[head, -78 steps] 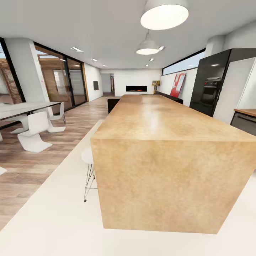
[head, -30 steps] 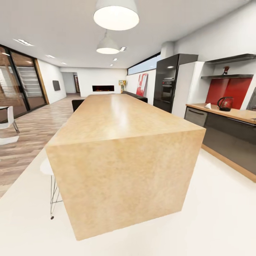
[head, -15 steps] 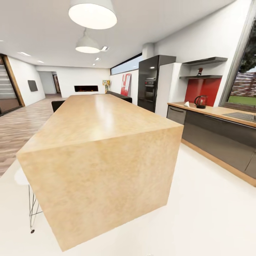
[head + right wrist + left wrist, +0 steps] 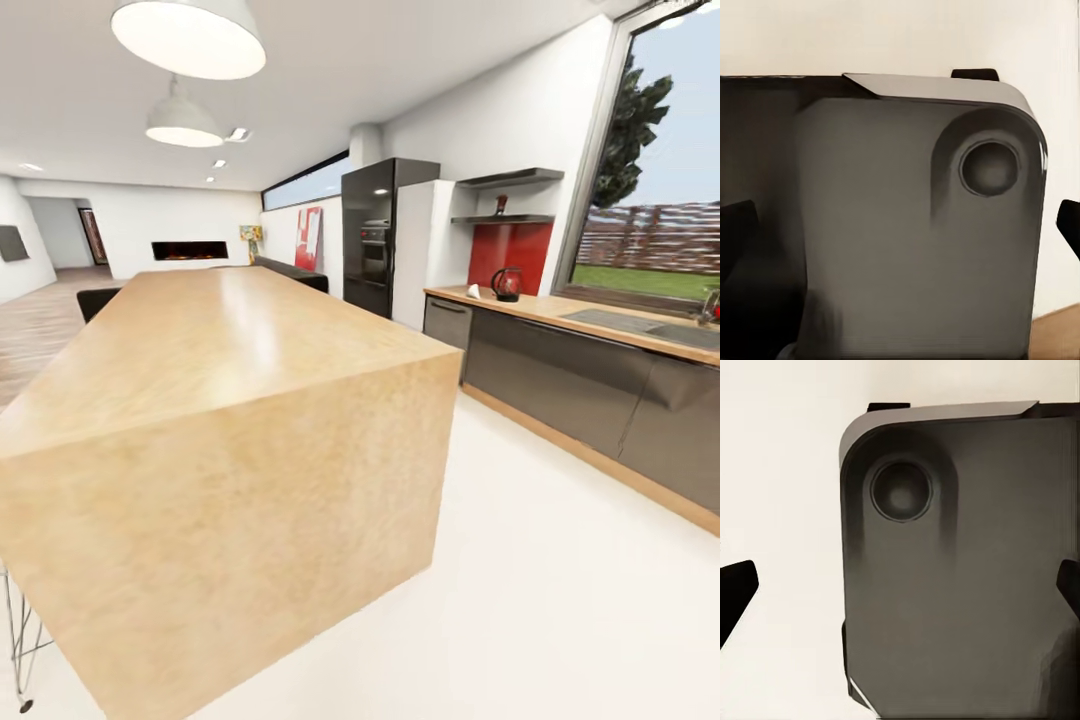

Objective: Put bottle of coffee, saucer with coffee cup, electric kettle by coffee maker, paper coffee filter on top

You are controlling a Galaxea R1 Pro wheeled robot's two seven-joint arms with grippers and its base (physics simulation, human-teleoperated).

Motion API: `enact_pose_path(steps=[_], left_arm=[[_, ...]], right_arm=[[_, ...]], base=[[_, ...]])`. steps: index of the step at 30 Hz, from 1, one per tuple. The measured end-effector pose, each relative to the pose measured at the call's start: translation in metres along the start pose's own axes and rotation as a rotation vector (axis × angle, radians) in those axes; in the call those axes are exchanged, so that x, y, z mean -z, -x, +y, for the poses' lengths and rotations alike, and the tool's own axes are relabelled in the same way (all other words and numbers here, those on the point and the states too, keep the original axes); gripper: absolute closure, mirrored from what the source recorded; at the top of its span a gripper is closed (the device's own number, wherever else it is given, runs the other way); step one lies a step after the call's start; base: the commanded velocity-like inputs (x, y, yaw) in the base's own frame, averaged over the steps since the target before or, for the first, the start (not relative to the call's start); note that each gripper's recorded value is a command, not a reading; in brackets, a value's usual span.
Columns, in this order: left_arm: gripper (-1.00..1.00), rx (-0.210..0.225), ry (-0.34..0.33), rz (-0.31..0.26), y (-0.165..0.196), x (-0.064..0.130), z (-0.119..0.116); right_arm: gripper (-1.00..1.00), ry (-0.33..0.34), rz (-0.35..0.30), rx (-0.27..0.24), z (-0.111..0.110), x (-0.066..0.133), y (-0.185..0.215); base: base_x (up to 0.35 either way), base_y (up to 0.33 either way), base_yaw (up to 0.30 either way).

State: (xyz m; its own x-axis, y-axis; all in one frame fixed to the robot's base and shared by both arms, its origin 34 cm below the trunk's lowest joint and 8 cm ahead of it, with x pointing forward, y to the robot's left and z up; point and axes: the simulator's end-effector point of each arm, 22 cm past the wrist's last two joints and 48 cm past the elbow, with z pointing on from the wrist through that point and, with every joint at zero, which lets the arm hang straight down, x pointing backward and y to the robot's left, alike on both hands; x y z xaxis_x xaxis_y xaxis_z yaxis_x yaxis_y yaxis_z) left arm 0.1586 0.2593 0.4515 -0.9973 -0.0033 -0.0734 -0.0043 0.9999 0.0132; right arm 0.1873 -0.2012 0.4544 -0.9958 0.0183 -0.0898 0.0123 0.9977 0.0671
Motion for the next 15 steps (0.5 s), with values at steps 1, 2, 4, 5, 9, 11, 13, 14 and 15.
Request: enact_pose_path(steps=[1, 2, 4, 5, 9, 11, 13, 14, 15], left_arm=[[-1.0, 0.0, 0.0, 0.0, 0.0, 0.002, 0.0], [-1.0, 0.0, -0.001, 0.0, 0.0, 0.003, -0.001], [-1.0, 0.0, -0.001, 0.0, 0.001, 0.007, -0.001], [-1.0, 0.0, -0.001, 0.0, 0.001, 0.008, -0.001], [-1.0, 0.0, -0.001, 0.0, 0.001, 0.015, -0.001], [-1.0, 0.0, -0.001, 0.0, 0.001, 0.018, -0.001], [-1.0, 0.0, -0.001, 0.0, 0.002, 0.021, -0.001], [-1.0, 0.0, -0.001, 0.0, 0.002, 0.023, -0.001], [-1.0, 0.0, -0.001, 0.0, 0.002, 0.024, -0.001]], right_arm=[[-1.0, 0.0, 0.0, 0.0, 0.0, 0.002, 0.0], [-1.0, 0.0, 0.0, 0.0, 0.0, 0.003, 0.0], [-1.0, 0.001, 0.0, -0.001, 0.001, 0.007, 0.001], [-1.0, 0.001, 0.0, -0.001, 0.001, 0.008, 0.001], [-1.0, 0.001, 0.0, -0.001, 0.001, 0.015, 0.001], [-1.0, 0.001, 0.0, -0.001, 0.002, 0.018, 0.002], [-1.0, 0.001, 0.0, -0.002, 0.002, 0.021, 0.002], [-1.0, 0.002, 0.0, -0.002, 0.002, 0.022, 0.002], [-1.0, 0.002, 0.001, -0.002, 0.002, 0.024, 0.002]], base=[[0.0, 0.0, -0.293], [0.0, 0.0, -0.293], [0.0, 0.0, -0.293], [0.0, 0.0, -0.293], [0.0, 0.0, -0.293], [0.0, 0.0, -0.293], [0.0, 0.0, -0.293], [0.0, 0.0, -0.293], [0.0, 0.0, -0.293]])
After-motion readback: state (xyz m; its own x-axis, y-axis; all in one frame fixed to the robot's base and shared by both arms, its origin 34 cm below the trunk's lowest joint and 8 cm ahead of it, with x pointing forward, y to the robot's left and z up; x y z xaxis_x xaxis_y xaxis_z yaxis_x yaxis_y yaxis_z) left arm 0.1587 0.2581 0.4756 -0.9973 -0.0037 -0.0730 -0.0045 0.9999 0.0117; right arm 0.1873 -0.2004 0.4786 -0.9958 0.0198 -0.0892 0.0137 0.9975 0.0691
